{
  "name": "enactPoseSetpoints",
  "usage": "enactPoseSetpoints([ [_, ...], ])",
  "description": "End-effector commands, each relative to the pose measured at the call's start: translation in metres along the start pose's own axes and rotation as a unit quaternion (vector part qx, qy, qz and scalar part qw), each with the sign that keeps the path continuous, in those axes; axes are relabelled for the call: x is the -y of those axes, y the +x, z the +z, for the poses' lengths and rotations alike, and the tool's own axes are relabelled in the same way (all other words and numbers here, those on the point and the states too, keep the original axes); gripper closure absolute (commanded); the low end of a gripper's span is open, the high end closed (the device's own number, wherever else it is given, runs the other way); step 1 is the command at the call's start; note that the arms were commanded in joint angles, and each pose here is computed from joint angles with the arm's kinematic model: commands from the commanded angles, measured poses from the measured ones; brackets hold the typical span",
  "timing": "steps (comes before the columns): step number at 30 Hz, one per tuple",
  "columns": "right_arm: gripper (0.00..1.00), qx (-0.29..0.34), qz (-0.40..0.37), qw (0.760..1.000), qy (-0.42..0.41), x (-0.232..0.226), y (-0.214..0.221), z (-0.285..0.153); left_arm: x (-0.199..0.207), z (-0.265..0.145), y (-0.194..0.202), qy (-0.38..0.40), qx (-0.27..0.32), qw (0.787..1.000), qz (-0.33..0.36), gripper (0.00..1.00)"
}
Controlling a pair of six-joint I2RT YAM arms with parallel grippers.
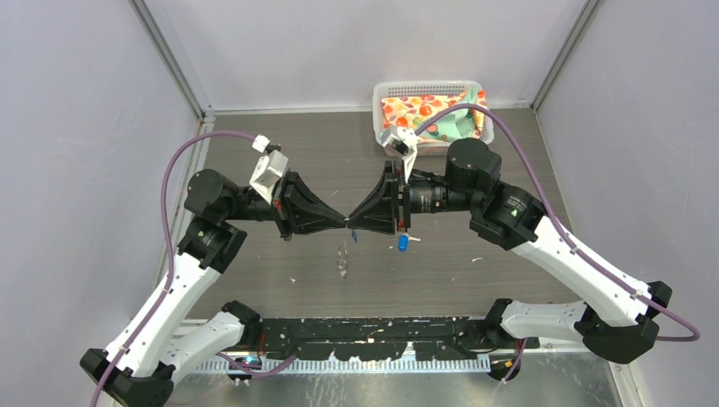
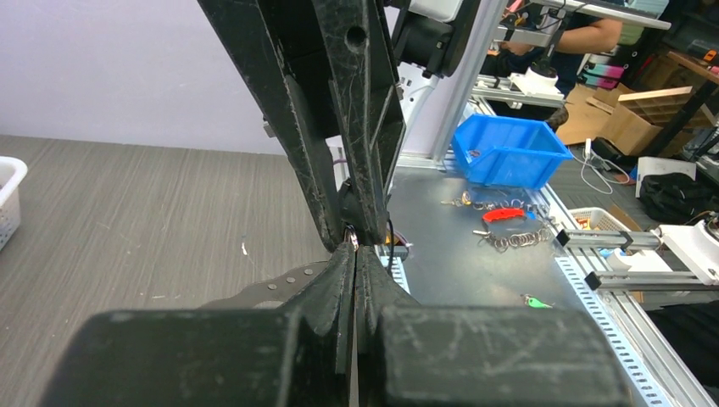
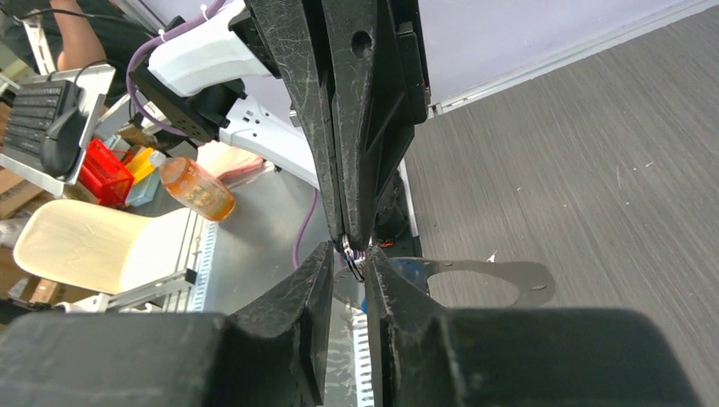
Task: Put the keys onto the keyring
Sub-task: Adjust the key on the keyring.
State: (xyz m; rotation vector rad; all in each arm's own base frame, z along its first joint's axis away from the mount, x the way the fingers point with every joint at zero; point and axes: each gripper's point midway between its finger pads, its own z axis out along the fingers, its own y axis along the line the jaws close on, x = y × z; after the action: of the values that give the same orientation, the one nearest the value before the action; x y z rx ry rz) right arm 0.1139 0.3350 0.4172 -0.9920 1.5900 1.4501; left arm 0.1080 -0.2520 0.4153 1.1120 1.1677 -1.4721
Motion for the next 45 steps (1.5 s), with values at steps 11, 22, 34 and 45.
enactPoseSetpoints([
  [11, 0.99, 0.036, 0.004, 0.999, 0.034, 0.000, -0.015, -0.012, 0.002, 0.000, -0.014, -0.001, 0.008, 0.999, 0.038, 1.00],
  [22, 0.99, -0.119, 0.063, 0.989, 0.061, 0.003, 0.016, -0.015, -0.006, -0.004, 0.028, 0.041, -0.084, 0.995, 0.045, 0.59],
  [34, 0.99, -0.176, 0.070, 0.980, 0.057, 0.007, 0.022, -0.007, 0.004, 0.001, 0.030, 0.090, -0.113, 0.989, 0.043, 0.72],
  [45, 0.99, -0.196, 0.077, 0.977, 0.040, 0.001, 0.025, -0.006, -0.008, 0.001, 0.041, 0.070, -0.134, 0.987, 0.054, 0.50],
])
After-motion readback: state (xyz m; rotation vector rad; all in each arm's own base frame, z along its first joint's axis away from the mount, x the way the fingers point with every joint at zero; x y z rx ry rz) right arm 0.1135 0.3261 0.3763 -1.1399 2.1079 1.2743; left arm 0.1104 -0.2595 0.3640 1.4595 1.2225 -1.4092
